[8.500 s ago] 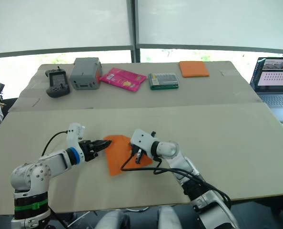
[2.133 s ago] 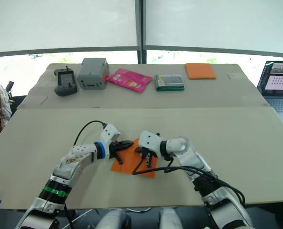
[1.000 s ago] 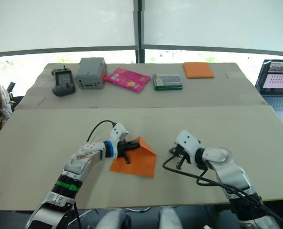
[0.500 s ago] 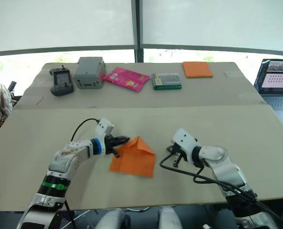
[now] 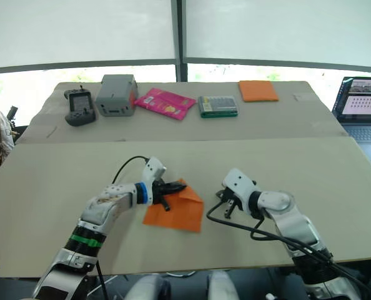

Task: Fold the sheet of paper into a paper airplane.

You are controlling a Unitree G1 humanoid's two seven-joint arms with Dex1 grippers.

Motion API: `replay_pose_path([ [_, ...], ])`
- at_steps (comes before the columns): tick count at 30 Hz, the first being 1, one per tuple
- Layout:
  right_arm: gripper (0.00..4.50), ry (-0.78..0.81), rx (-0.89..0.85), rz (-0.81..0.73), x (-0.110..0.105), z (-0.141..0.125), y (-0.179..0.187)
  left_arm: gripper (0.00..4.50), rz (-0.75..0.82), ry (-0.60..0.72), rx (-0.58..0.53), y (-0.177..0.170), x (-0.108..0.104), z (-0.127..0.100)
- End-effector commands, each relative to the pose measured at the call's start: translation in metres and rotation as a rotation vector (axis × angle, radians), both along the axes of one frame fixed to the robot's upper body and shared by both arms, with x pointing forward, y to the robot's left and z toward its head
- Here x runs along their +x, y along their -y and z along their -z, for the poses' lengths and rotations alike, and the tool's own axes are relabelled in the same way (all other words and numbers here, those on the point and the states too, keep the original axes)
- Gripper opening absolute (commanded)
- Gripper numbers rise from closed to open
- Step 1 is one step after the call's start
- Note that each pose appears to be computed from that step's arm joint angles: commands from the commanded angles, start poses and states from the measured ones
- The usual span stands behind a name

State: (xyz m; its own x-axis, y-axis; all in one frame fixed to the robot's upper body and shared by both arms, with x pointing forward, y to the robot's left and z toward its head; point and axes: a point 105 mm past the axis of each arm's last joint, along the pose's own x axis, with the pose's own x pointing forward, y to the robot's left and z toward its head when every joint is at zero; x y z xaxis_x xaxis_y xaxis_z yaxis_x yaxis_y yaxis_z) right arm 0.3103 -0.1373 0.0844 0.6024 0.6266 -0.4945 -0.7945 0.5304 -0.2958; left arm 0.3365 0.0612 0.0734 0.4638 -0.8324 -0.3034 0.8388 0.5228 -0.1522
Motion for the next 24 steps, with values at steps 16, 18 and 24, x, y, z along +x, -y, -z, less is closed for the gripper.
replay_pose_path([
  [16, 0.00, -0.039, -0.066, -0.348, -0.019, 0.006, -0.030, 0.03, -0.042, 0.013, 0.028, -0.015, -0.004, 0.005],
  [18, 0.00, -0.131, -0.063, -0.380, -0.038, 0.008, -0.023, 0.03, -0.047, 0.010, 0.028, -0.016, -0.005, 0.007],
  [24, 0.00, -0.426, 0.079, -0.399, -0.100, 0.007, -0.026, 0.03, -0.039, 0.005, 0.023, -0.011, -0.005, 0.008],
])
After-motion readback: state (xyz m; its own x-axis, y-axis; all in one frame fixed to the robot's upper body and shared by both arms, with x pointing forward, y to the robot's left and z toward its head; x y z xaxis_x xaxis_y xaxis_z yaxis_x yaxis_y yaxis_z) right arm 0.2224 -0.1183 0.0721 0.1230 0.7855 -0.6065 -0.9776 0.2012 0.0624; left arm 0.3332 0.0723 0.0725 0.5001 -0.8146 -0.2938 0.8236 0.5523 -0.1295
